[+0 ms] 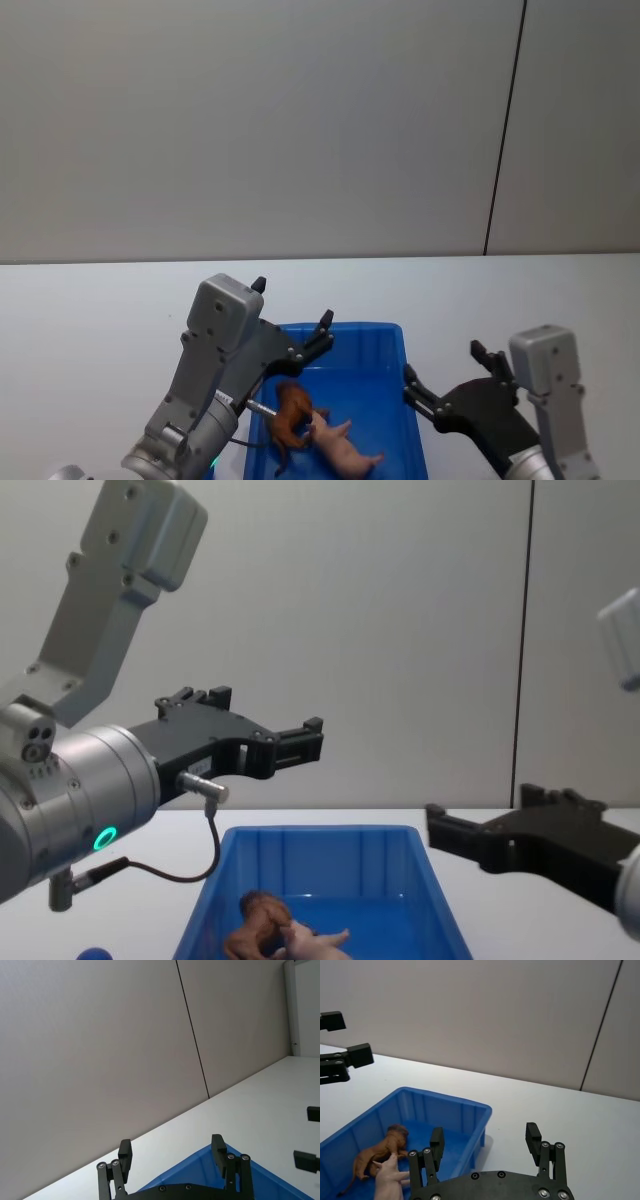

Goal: Pick up the two dolls from the table and place them into the box.

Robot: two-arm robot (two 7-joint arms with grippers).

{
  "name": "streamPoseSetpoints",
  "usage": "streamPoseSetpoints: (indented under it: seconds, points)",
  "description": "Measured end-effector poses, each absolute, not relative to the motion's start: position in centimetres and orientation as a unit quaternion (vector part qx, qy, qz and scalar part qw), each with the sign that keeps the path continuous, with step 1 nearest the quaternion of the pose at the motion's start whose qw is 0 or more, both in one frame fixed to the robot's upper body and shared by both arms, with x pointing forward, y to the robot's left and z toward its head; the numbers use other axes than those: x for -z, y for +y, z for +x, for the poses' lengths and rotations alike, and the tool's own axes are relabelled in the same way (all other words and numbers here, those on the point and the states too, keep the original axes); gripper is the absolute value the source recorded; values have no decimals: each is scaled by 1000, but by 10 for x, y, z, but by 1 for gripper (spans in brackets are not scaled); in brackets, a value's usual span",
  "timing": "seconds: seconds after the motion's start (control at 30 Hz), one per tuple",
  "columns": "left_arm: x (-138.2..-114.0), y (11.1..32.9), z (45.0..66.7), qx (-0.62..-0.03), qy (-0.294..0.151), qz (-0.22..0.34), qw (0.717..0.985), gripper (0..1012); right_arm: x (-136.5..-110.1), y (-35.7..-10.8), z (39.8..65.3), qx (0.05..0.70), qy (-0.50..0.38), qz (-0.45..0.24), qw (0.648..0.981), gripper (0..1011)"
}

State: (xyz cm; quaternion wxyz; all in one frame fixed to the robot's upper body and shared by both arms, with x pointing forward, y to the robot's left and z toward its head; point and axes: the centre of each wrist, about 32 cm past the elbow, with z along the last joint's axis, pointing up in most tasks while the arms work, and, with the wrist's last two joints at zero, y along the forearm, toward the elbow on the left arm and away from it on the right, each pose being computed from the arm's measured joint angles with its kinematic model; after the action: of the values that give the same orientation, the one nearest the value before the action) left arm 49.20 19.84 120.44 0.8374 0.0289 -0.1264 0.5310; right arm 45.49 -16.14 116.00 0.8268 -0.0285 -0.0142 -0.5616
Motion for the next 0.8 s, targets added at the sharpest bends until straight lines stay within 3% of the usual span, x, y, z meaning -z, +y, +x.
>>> streamPoseSetpoints:
  seconds: [0.8]
  points:
    - [-1206,202,486,-549,-121,35,826,1001,-1161,-175,436,600,-22,-26,799,1001]
